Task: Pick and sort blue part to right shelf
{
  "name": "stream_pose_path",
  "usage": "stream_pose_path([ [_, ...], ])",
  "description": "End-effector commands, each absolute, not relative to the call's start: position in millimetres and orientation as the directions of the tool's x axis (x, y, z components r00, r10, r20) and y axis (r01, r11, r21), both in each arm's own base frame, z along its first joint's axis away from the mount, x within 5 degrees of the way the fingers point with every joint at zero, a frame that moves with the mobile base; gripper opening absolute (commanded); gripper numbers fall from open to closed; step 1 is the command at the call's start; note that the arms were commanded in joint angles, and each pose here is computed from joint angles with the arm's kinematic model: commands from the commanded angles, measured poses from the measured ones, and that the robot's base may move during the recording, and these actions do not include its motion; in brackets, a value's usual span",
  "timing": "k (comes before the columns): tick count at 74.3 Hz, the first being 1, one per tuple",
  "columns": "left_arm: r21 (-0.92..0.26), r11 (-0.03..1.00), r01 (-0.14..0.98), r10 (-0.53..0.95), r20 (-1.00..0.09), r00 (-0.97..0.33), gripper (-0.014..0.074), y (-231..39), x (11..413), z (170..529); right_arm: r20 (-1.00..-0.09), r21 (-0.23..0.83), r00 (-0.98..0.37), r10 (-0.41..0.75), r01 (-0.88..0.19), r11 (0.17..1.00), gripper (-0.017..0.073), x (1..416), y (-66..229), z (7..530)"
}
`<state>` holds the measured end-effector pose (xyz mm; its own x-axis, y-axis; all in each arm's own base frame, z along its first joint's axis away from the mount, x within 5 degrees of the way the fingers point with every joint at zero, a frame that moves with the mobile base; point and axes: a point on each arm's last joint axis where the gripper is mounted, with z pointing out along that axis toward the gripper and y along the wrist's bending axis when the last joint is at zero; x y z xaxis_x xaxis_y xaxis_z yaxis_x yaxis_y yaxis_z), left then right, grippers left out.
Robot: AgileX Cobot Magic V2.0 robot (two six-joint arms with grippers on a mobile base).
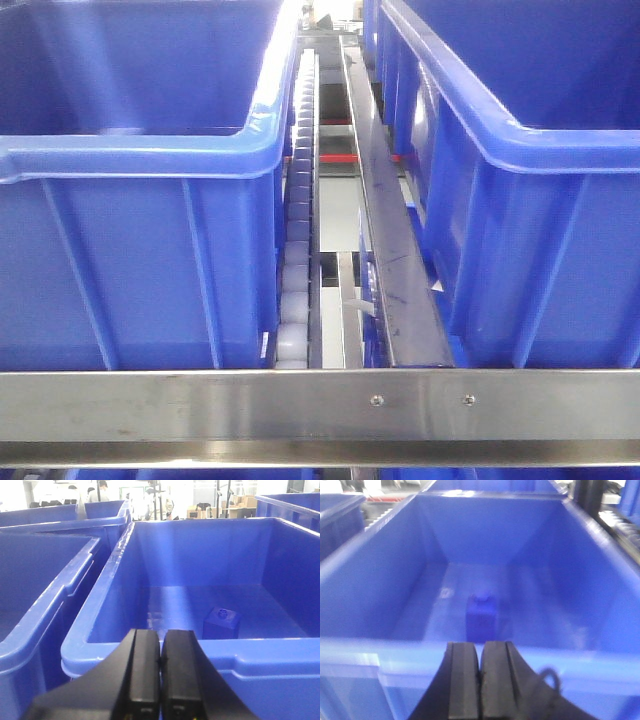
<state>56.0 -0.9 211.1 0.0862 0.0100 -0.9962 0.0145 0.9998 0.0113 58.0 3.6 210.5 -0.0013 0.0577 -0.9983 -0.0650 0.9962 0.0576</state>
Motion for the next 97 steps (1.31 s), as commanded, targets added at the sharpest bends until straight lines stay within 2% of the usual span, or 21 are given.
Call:
stream_pose_path([
  [1, -0.008, 1.000, 0.015, -0.011, -0.984, 0.176, 0.0127, -0.7, 54.1, 212.8, -0.987, 0.071, 0.141, 0.081, -0.080, 0.994, 0.0055, 59.0, 4.3, 219.4],
  [13, -0.008, 1.000, 0.015, -0.011, -0.984, 0.176, 0.0127, -0.7, 54.1, 212.8, -0.980, 0.066, 0.181, 0.079, -0.078, 0.995, 0.0055, 52.1, 3.6, 218.4],
  [97, -0.008, 1.000, 0.015, -0.011, -0.985, 0.174, 0.0127, -0.7, 54.3, 212.7, -0.982, 0.058, 0.177, 0.070, -0.075, 0.996, 0.0055, 52.7, 3.5, 218.3],
])
